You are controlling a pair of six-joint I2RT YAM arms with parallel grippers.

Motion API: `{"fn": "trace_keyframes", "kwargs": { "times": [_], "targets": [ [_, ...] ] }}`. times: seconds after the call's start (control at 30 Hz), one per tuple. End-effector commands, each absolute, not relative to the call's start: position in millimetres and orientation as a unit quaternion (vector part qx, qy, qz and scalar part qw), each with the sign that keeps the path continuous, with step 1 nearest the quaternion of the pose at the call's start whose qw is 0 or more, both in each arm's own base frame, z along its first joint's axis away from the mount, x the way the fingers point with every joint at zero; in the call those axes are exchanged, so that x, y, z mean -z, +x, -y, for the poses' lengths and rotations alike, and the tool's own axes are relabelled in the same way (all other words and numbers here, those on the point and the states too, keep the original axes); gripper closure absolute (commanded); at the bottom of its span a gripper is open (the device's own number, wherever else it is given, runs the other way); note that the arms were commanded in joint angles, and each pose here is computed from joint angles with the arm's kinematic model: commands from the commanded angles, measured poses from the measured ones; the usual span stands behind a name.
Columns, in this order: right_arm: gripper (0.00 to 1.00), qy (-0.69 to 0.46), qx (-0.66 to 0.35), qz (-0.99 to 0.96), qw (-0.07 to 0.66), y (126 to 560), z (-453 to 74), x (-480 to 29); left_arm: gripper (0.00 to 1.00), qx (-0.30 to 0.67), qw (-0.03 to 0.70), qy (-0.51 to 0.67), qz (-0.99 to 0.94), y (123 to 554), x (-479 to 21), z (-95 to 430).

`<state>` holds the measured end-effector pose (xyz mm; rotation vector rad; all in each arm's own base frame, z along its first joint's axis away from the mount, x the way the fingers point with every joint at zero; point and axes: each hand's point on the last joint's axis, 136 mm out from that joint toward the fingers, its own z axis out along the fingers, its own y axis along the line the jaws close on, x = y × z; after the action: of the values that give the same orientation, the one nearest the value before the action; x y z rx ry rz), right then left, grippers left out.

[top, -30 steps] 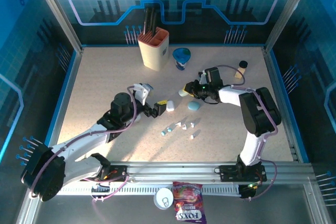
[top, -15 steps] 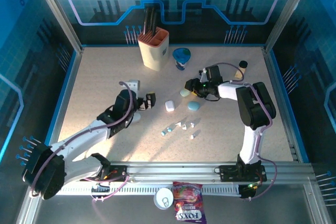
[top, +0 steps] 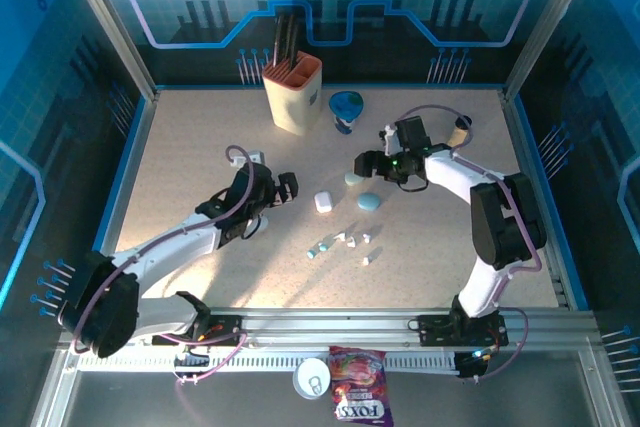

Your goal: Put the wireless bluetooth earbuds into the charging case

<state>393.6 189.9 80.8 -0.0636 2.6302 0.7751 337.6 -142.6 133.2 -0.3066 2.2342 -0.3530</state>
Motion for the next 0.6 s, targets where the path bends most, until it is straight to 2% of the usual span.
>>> {"fn": "trace_keyframes", "kwargs": {
  "times": [0.0,0.23,0.57],
  "targets": [
    [0.15,-0.063,-0.284,-0.944,0.158,367,-201,-68,0.01,0.166,0.412,-0.126,-0.887,344,-144,152],
    [0.18,-0.103,-0.293,-0.944,0.114,337,-218,-54,0.01,0.18,0.414,-0.122,-0.884,344,-145,156],
    [0.23,-0.116,-0.272,-0.949,0.106,313,-221,-57,0.01,0.19,0.413,-0.118,-0.883,343,-145,160]
  ]
}}
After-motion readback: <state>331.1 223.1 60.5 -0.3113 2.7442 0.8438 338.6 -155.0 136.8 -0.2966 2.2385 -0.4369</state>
